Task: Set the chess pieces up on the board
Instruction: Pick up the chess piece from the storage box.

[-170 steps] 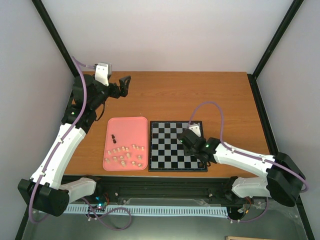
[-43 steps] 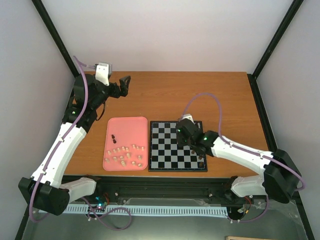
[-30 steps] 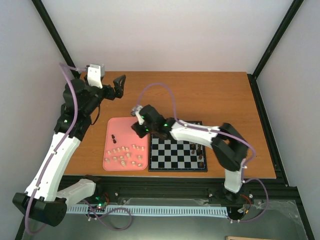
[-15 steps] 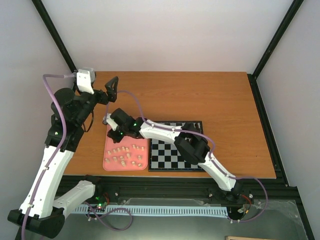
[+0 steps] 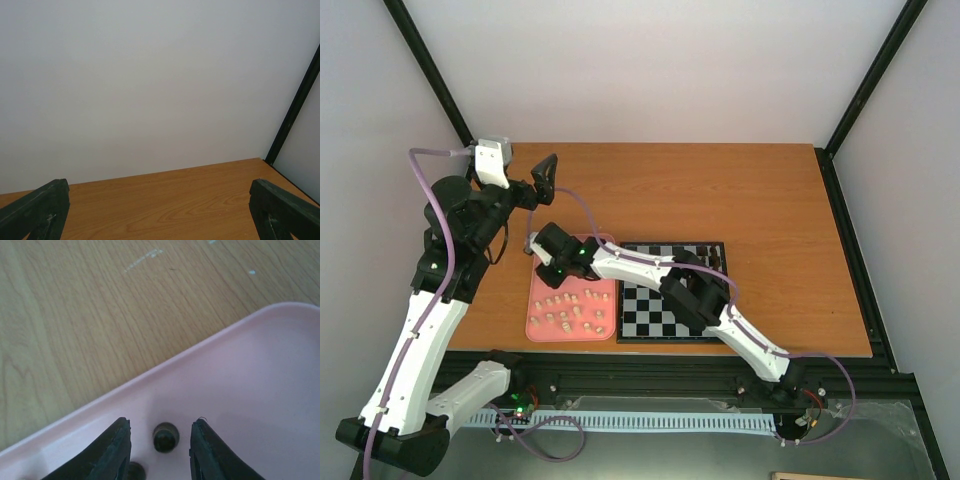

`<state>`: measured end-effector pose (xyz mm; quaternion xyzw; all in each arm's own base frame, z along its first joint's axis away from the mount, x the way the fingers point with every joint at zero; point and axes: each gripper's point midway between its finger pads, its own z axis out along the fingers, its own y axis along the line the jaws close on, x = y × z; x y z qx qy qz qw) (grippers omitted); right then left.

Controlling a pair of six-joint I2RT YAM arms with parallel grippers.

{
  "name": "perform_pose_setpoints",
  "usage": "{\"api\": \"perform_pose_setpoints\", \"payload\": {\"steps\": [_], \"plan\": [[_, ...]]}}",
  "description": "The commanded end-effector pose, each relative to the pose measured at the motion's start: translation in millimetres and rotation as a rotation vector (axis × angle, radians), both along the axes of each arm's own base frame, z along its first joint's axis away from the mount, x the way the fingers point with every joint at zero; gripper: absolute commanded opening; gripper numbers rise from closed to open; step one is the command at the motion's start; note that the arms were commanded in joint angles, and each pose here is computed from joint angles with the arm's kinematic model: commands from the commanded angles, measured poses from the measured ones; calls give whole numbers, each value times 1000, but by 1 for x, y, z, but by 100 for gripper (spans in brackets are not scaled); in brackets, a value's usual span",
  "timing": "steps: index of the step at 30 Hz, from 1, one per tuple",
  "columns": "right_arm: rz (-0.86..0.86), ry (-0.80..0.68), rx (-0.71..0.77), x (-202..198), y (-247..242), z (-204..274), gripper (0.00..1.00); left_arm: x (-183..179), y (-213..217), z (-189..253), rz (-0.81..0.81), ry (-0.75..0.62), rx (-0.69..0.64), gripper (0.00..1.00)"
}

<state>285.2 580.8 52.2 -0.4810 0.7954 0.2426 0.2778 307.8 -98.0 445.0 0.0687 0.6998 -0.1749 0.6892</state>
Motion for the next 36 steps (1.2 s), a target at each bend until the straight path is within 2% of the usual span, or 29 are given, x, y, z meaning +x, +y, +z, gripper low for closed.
{"api": "perform_pose_setpoints", "payload": {"steps": [1, 6, 11, 19, 23, 33, 36], "plan": [[-48, -39, -50, 11, -4, -10, 34, -1, 0, 0, 5, -9, 21, 100], [-58, -38, -50, 14, -5, -10, 32, 0, 0, 1, 4, -11, 22, 100], [-47, -34, -28, 14, -2, -8, 15, 0, 0, -1, 2, -8, 23, 100], [-64, -57, -5, 21, -5, 2, 7, 2, 1, -1, 10, -8, 27, 100], [-110, -92, 54, 32, -16, 25, 5, 2, 0, -1, 7, -8, 29, 100], [-303, -248, 217, 62, -85, 98, 4, 5, -3, -3, -4, -1, 24, 100], [-386, -276, 201, 69, -119, 107, 4, 8, -6, -4, -19, 4, 23, 100]]}}
